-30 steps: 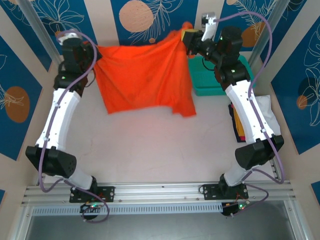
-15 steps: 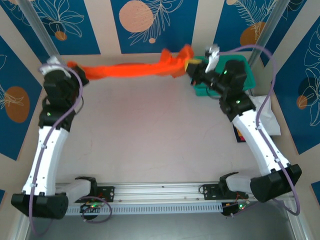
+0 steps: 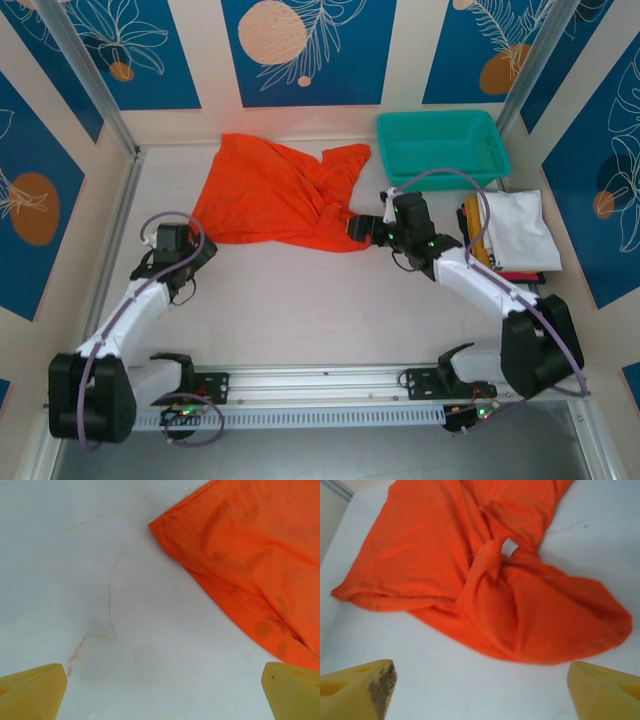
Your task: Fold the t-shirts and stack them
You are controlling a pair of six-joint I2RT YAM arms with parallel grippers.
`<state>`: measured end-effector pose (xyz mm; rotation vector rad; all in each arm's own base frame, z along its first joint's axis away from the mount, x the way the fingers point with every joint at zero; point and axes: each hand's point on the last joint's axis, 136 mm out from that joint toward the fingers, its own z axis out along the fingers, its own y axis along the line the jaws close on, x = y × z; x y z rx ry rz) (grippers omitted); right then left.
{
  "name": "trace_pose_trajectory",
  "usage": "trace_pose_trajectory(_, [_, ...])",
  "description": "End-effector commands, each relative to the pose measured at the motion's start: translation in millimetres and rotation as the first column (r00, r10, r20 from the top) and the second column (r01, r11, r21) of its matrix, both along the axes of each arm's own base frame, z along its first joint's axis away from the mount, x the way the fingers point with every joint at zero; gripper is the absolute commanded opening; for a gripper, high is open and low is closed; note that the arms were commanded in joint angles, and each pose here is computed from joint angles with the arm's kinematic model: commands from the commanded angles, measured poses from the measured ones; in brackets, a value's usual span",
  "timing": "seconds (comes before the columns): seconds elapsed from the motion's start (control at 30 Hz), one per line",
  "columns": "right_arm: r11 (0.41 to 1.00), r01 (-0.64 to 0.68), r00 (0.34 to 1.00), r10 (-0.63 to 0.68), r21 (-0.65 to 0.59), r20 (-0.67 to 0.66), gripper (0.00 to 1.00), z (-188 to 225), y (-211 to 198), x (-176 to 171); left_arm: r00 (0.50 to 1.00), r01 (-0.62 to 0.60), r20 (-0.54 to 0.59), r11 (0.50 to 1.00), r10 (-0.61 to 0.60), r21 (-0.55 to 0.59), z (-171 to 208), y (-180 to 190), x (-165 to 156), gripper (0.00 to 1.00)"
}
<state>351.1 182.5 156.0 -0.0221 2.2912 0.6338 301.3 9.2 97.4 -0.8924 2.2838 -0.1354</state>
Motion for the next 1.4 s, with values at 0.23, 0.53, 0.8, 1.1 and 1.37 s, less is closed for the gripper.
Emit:
trace_pose_trajectory(0.23, [0.991, -0.005, 0.995, -0.009, -0.133, -0.103, 0.61, -33, 38, 74, 0.998, -0.060, 0.010, 0.998, 0.061, -0.035, -4, 1, 67, 0.99])
trace_pose_trajectory(0.53, [0.988, -0.044, 0.980, 0.014, -0.149, -0.198, 0.41, -75, 70, 121, 0.998, -0.065, 0.007, 0.996, 0.066, -0.063, -7, -1, 67, 0.99])
trace_pose_trajectory(0.8, [0.990, -0.070, 0.987, 0.052, -0.120, -0.154, 0.00, -52, 73, 122, 0.997, -0.076, 0.010, 0.995, 0.076, -0.063, -5, 5, 61, 0.99])
trace_pose_trajectory(1.1, [0.989, -0.125, 0.991, 0.128, -0.076, 0.032, 0.00, 6, 83, 82, 0.997, -0.072, 0.022, 0.994, 0.074, -0.086, -4, 3, 65, 0.99])
trace_pose_trajectory(1.37, [0.996, -0.002, 0.988, 0.015, -0.084, 0.156, 0.00, 4, 95, -9, 0.997, -0.069, 0.028, 0.993, 0.072, -0.099, -3, 1, 67, 0.99])
